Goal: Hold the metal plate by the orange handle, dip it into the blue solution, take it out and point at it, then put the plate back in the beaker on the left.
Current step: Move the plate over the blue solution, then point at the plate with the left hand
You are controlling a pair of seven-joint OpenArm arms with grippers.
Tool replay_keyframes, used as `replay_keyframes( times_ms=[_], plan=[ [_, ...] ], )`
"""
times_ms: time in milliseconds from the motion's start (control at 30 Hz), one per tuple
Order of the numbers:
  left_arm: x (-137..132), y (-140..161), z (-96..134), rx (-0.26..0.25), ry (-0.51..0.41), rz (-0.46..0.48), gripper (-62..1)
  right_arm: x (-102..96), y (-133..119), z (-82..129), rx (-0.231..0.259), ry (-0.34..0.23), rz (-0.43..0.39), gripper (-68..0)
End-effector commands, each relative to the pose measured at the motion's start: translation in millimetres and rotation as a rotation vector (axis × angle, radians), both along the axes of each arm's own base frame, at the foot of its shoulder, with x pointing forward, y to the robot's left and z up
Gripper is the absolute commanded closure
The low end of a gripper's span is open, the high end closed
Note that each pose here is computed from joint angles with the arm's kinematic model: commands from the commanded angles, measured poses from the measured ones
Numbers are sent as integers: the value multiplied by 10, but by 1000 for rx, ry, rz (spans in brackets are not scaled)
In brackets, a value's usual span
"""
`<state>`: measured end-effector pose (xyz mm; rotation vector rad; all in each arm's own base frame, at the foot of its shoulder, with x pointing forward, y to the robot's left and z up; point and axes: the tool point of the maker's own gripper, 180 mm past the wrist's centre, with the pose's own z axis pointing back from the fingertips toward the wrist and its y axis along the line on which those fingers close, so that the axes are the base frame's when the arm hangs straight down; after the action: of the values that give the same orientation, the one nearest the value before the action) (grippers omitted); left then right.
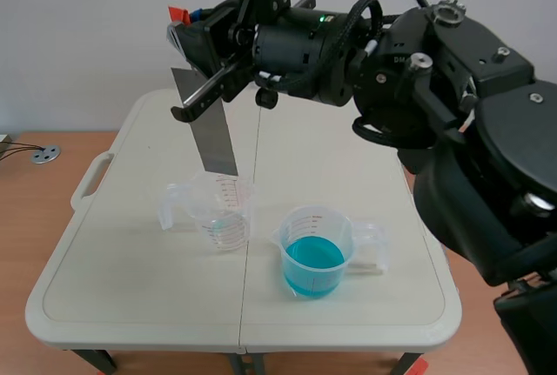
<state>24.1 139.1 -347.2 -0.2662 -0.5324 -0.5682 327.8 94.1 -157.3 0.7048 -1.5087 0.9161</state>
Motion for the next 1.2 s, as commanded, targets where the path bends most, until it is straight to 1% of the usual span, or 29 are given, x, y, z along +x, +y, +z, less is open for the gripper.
replay_keyframes(
  times_ms=[0,100,267,467,633,800,1033,1167],
  plan=[
    [38,-40,37,-18,-15,1,-31,-11,-40,153,29,-35,-4,-15],
    [134,-40,46,-18,-44,0,-31,-55,-79,236,29,-61,-8,-15],
    [346,-39,75,-17,-106,-1,-31,-145,-156,323,27,-86,-21,-15],
    [551,-39,117,-16,-166,-5,-31,-297,-246,390,29,-105,-33,-15],
    [721,-37,162,-15,-217,-8,-31,-464,-306,426,24,-118,-32,-15],
    [878,-42,216,-9,-262,-63,-31,-605,-412,445,16,-124,-46,-15],
    [1235,-36,365,12,-369,-137,-31,-755,-591,472,14,-121,-87,-15],
    [1378,-85,452,2,-412,-187,-31,-805,-693,476,11,-117,-113,-15]
  ],
)
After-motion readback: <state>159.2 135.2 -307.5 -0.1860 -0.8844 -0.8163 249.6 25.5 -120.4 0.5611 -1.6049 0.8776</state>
